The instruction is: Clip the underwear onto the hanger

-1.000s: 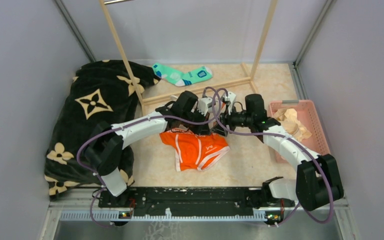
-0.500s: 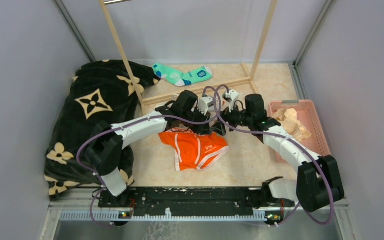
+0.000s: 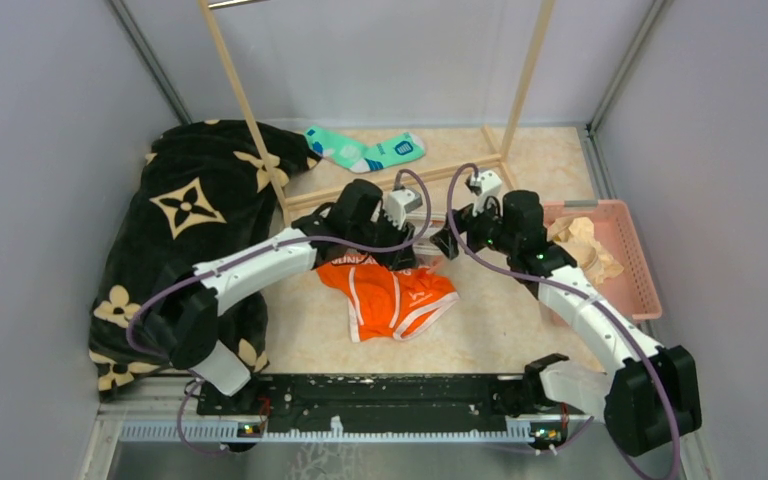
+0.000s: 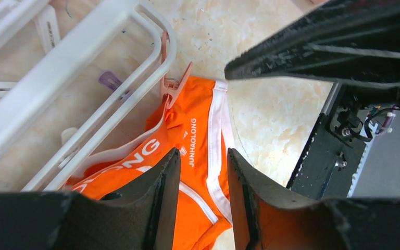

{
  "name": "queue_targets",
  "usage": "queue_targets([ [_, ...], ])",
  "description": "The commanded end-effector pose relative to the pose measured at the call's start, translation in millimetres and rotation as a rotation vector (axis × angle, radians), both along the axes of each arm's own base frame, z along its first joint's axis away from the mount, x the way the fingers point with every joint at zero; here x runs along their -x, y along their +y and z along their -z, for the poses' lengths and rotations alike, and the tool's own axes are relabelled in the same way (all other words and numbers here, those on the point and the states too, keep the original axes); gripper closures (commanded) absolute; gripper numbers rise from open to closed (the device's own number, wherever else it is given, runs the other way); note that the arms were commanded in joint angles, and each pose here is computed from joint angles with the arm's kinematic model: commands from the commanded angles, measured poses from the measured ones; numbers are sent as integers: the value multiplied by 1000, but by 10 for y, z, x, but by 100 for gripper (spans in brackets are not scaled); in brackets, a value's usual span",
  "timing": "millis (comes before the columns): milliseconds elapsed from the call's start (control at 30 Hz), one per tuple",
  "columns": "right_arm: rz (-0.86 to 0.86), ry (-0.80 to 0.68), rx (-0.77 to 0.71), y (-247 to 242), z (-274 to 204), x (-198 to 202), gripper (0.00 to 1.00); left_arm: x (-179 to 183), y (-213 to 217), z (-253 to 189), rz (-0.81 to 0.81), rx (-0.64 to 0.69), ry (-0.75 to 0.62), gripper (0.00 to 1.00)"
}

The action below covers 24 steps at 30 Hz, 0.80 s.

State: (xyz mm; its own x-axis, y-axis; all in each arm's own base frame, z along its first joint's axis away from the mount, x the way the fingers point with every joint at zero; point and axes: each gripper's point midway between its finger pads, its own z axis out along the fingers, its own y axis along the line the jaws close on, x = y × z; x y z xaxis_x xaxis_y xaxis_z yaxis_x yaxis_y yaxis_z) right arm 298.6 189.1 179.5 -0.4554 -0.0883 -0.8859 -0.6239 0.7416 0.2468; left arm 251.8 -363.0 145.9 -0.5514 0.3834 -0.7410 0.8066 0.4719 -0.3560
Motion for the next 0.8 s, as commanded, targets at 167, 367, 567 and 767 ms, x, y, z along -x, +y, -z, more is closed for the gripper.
queue_targets([
  [167, 177, -95, -102, -158, -251, -59, 18, -135, 413, -782, -186, 56, -229, 53],
  [367, 460, 39, -225, -403, -210, -124, 13, -392, 783, -1196, -403, 91, -346, 41],
  [567, 562, 228, -418, -444, -32, -182, 14, -520, 911, -1231, -496, 102, -348, 38],
  [767, 566, 414, -535, -381, 266, -294, 27, -519, 913, -1208, -500, 103, -342, 38],
])
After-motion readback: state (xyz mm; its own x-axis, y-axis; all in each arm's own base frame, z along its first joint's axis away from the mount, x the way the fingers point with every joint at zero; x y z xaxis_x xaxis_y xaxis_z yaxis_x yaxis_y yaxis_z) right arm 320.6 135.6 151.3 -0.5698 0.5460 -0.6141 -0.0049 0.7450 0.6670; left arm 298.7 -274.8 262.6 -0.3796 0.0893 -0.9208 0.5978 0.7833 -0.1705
